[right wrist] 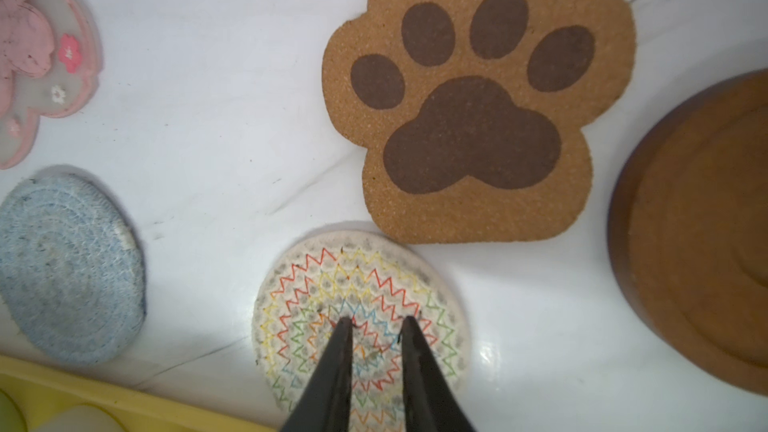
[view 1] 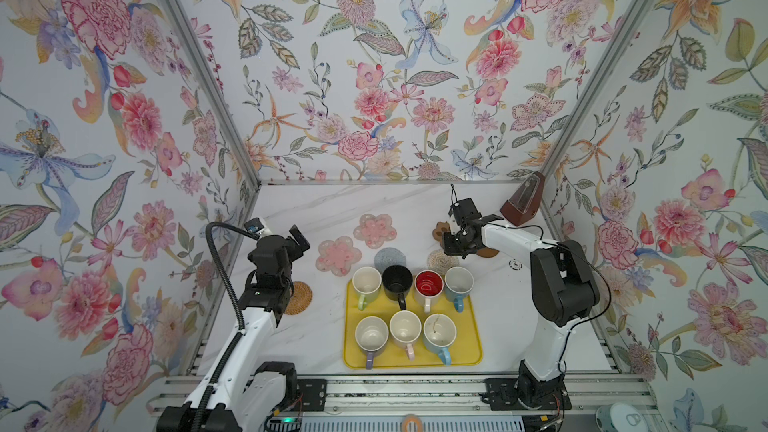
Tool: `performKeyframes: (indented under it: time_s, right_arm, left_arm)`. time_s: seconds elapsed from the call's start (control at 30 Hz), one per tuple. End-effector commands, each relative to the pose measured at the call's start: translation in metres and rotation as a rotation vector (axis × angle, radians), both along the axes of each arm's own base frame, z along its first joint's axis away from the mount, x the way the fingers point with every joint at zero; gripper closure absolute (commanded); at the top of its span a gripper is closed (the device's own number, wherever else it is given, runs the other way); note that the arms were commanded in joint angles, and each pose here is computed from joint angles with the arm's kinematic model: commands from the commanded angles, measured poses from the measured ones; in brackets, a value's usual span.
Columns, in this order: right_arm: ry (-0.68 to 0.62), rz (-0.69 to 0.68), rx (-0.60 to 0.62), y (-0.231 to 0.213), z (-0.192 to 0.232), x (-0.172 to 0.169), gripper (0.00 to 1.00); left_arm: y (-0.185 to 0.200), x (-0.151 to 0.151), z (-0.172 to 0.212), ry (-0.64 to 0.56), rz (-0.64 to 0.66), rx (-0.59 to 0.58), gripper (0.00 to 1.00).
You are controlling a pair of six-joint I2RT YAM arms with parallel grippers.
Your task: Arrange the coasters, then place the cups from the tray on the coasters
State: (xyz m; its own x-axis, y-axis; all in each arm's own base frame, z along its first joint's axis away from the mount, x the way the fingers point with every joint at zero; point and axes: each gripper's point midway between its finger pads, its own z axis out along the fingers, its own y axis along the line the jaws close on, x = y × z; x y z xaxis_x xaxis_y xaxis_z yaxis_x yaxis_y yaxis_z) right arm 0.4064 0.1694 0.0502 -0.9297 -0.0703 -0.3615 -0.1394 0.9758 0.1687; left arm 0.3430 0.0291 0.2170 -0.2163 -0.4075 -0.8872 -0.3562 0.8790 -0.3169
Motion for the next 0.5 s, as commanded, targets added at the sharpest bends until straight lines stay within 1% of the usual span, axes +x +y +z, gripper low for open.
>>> performKeyframes:
  time_s: [0.0, 0.47]
  right_arm:
    - [0.031, 0.029, -0.009, 0.006, -0.007, -0.001, 0.78]
    - [0.082, 0.056, -0.01, 0.012, -0.03, 0.008, 0.82]
  left_arm:
    - [0.006, -0.004, -0.004, 0.009, 0.016, 0.025, 0.01]
    - [0.009, -0.005, -0.004, 0.013, 0.026, 0.03, 0.01]
